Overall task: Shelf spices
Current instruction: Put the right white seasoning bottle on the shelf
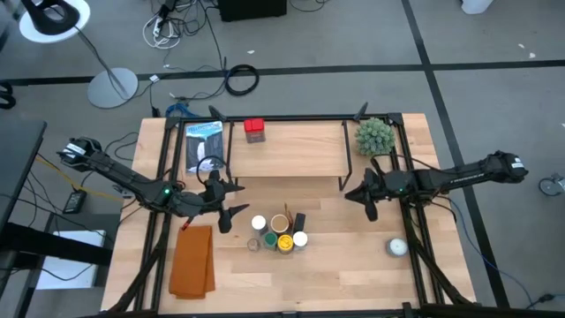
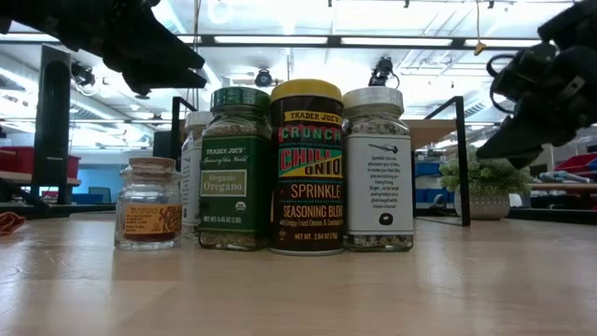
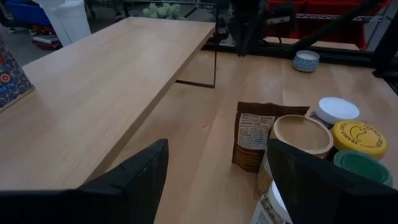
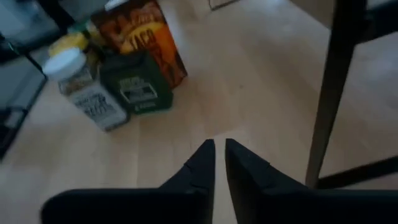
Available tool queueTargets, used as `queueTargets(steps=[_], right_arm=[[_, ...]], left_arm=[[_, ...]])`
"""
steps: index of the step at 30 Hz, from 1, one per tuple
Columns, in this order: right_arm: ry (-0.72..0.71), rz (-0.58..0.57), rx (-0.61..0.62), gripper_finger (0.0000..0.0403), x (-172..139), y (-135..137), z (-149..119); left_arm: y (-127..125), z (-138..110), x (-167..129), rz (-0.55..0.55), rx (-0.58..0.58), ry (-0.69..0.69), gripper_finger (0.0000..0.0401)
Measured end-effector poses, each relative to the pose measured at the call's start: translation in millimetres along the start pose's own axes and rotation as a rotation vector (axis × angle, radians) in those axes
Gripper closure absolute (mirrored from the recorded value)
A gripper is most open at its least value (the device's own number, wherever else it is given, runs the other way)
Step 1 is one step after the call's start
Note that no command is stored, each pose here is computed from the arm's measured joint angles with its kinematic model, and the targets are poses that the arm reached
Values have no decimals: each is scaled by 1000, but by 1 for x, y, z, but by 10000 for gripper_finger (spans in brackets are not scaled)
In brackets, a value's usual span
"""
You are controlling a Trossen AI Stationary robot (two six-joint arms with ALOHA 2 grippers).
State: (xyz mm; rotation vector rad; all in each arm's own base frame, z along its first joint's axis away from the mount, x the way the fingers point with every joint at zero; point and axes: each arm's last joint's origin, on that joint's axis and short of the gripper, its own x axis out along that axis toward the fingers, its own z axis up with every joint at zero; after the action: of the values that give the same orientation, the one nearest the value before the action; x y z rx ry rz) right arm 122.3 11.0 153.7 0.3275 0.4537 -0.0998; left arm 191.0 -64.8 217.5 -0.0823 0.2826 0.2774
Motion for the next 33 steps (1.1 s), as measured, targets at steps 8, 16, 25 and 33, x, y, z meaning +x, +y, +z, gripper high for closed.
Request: queueTargets(steps=[8, 16, 25, 33], right_arm=[[136, -24, -80, 400, -19, 32, 37], [239, -58, -175, 401, -15, 77, 66], [286, -43, -233, 397, 13, 118, 96], [234, 3, -245, 401, 32, 149, 127]], left_arm=[[0, 0, 0, -2, 2, 4, 123], [0, -1, 0, -10, 3, 8, 123], [0, -1, 0, -10, 3, 7, 123], [0, 0, 0, -10, 2, 6, 123]])
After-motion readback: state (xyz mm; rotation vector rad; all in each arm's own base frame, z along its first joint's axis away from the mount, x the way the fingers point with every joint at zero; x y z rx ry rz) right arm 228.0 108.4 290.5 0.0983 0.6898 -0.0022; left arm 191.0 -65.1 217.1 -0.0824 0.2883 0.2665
